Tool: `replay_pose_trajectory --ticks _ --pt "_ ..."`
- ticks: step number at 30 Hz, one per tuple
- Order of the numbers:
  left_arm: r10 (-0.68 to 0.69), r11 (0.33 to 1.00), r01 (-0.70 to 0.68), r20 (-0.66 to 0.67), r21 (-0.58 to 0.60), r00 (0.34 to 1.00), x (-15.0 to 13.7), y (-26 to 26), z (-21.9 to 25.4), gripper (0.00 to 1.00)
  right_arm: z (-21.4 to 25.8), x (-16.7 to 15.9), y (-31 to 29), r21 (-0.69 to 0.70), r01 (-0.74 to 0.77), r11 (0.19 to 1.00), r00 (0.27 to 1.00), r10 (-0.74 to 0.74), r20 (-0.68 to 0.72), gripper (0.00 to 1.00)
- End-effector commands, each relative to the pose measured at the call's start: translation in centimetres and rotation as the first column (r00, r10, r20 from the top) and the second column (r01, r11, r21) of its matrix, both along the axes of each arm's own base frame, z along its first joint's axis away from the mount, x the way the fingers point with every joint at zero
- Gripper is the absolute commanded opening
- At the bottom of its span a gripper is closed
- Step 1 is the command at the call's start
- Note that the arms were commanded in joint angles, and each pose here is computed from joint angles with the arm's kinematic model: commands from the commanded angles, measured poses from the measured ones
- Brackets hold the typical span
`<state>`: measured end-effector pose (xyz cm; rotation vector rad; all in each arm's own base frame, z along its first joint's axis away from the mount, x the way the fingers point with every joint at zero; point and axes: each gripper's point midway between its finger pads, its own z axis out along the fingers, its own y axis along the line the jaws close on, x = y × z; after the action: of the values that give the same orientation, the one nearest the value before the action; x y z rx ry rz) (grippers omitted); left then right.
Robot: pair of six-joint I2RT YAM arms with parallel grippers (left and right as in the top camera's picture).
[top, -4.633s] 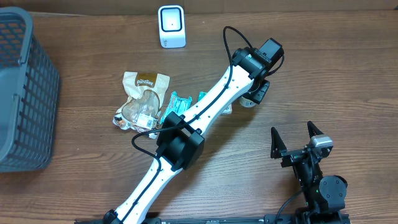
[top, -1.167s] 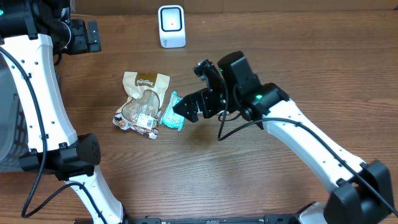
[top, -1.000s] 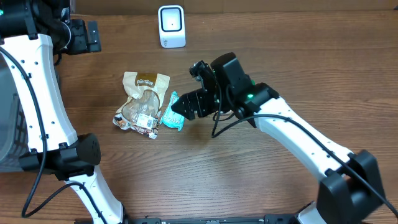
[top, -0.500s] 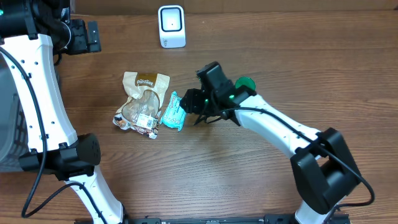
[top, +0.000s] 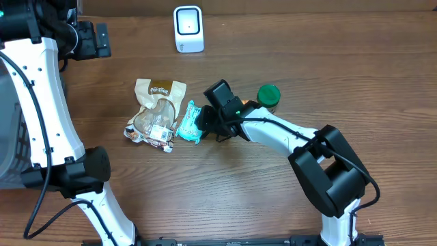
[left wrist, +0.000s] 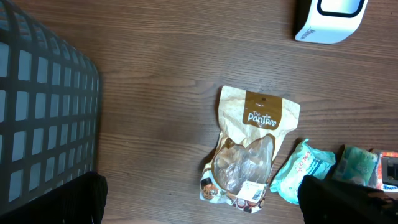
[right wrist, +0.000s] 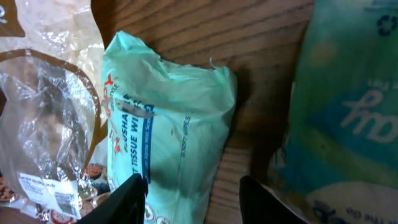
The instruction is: Scan the item barcode
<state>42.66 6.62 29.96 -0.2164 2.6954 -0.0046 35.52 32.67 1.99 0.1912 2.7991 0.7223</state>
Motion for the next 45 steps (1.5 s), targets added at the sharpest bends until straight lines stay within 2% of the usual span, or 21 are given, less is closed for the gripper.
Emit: replay_pose_trajectory --ticks 1,6,11,15,17,18,24,28,32,34,35,36,37,38,40,45 --pt "-0.019 1.000 0.019 -0.005 -0.005 1.000 0.0 -0.2 -0.2 1.00 0.0 0.8 0.4 0.007 0.017 1.000 1.000 -0.017 0.019 0.45" --pt "-0.019 1.000 0.019 -0.005 -0.005 1.000 0.0 -0.2 -0.2 0.99 -1.5 0.9 0.6 0.000 0.016 1.000 1.000 -0.016 0.010 0.44" --pt "-0.019 1.000 0.019 -0.005 -0.005 1.000 0.0 -0.2 -0.2 1.00 -1.6 0.9 0.6 -0.002 0.016 1.000 1.000 -0.016 0.010 0.35" --pt "-0.019 1.000 0.019 -0.005 -0.005 1.000 0.0 -0.2 -0.2 0.99 -1.6 0.9 0.5 -0.011 -0.003 1.000 1.000 0.004 0.016 0.23" --pt "-0.019 1.000 0.019 -0.005 -0.005 1.000 0.0 -0.2 -0.2 1.00 -1.5 0.9 0.6 -0.009 -0.006 1.000 1.000 0.007 0.020 0.05" --pt "-0.019 1.000 0.019 -0.005 -0.005 1.000 0.0 -0.2 -0.2 1.00 -1.3 1.0 0.8 -0.010 -0.028 1.000 0.999 0.029 0.033 0.04" --pt "-0.019 1.000 0.019 -0.005 -0.005 1.000 0.0 -0.2 -0.2 0.99 1.6 1.7 1.7 -0.050 -0.171 0.984 0.980 0.175 0.096 0.04" --pt "-0.019 1.000 0.019 -0.005 -0.005 1.000 0.0 -0.2 -0.2 1.00 4.8 2.7 1.1 -0.176 -0.247 0.953 0.954 0.271 0.126 0.04" --pt "-0.019 1.000 0.019 -0.005 -0.005 1.000 0.0 -0.2 -0.2 1.00 7.6 3.1 -0.6 -0.370 -0.237 0.898 0.940 0.309 0.147 0.04" --pt "-0.019 1.000 0.019 -0.005 -0.005 1.000 0.0 -0.2 -0.2 0.99 7.9 2.5 -0.4 -0.408 -0.241 0.881 0.935 0.324 0.146 0.04" --pt "-0.019 1.000 0.019 -0.005 -0.005 1.000 0.0 -0.2 -0.2 1.00 7.9 2.1 -0.1 -0.401 -0.252 0.881 0.934 0.330 0.139 0.09" --pt "-0.019 1.000 0.019 -0.005 -0.005 1.000 0.0 -0.2 -0.2 0.99 7.7 1.6 0.5 -0.385 -0.266 0.884 0.933 0.337 0.129 0.20" --pt "-0.019 1.000 0.019 -0.005 -0.005 1.000 0.0 -0.2 -0.2 1.00 7.3 0.8 1.5 -0.362 -0.297 0.884 0.926 0.359 0.118 0.36" --pt "-0.019 1.000 0.019 -0.005 -0.005 1.000 0.0 -0.2 -0.2 1.00 7.0 0.4 2.1 -0.354 -0.311 0.882 0.921 0.371 0.117 0.41" --pt "-0.019 1.000 0.019 -0.005 -0.005 1.000 0.0 -0.2 -0.2 0.99 6.5 -0.1 2.9 -0.347 -0.311 0.885 0.921 0.371 0.118 0.46" --pt "-0.019 1.000 0.019 -0.005 -0.005 1.000 0.0 -0.2 -0.2 1.00 4.9 -1.5 5.3 -0.354 -0.356 0.865 0.898 0.422 0.126 0.47"
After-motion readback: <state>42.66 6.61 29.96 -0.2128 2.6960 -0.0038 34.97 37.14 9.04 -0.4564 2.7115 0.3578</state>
